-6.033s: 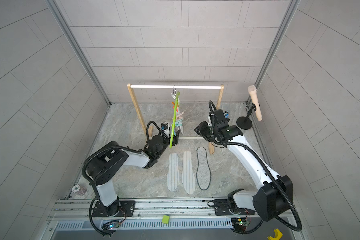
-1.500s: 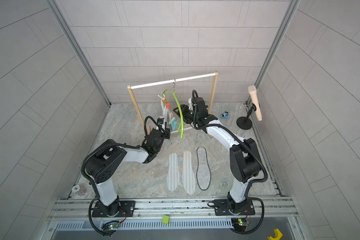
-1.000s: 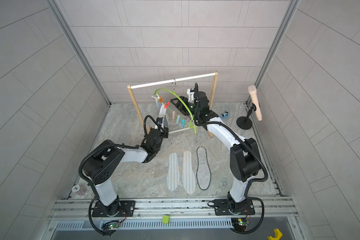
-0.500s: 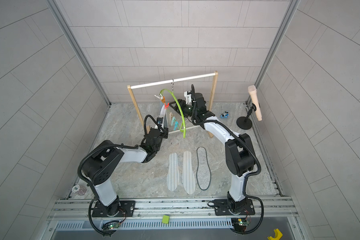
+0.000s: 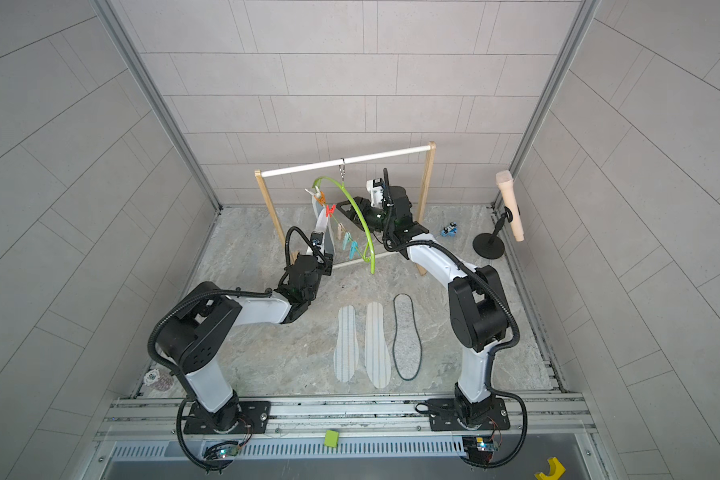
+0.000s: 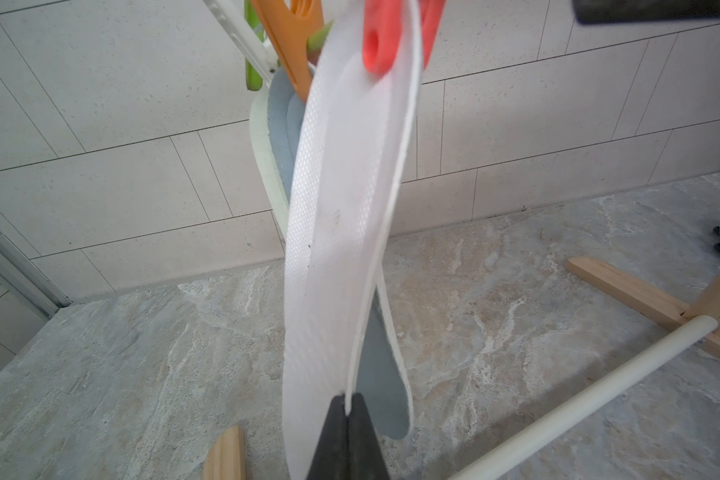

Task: Take the shoe insoles off the hanger
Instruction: Open the clamp at the hanger.

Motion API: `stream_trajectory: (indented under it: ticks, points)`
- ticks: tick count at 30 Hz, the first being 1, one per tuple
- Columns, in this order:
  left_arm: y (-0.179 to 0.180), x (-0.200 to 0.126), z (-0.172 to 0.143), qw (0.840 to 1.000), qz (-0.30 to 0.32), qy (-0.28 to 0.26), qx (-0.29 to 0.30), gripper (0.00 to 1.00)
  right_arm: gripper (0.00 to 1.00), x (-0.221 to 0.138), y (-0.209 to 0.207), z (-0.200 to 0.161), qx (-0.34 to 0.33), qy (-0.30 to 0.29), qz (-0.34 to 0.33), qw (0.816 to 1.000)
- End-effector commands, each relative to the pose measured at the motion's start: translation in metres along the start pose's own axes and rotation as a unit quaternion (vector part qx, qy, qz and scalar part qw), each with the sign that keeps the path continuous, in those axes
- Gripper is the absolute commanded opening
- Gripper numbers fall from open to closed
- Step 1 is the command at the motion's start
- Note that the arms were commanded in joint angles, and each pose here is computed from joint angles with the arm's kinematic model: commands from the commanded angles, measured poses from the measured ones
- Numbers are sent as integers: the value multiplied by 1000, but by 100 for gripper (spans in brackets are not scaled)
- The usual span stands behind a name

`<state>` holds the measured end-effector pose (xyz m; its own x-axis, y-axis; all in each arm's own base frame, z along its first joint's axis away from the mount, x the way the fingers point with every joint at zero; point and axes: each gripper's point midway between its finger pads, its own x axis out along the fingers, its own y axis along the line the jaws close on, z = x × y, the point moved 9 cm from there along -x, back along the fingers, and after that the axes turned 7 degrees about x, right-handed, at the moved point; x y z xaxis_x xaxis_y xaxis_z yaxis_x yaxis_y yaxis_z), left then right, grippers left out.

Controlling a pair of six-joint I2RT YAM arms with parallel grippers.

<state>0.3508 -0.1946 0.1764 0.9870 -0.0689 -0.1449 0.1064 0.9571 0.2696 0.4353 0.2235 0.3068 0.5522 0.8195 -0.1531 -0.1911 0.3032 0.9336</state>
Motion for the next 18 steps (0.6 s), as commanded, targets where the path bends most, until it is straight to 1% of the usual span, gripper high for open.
stream_trajectory:
  ticks: [1, 8, 11, 15, 18]
  points:
    - [10, -1, 8, 1000, 19, -3, 9, 0, 58, 4, 5, 1, -10, 6, 6, 1000]
    - [11, 4, 6, 1000, 10, 0, 1, 0, 58, 5, 9, 1, -14, 24, -4, 1000]
    - [9, 6, 6, 1000, -2, 2, 2, 0, 59, 2, 13, 0, -17, 23, -7, 1000]
    - [6, 9, 6, 1000, -15, 5, 7, 0, 59, -2, 16, 1, -27, 19, -37, 999]
    - [6, 10, 7, 1000, -14, 9, 22, 0, 60, -4, 15, 3, -31, 16, -61, 998]
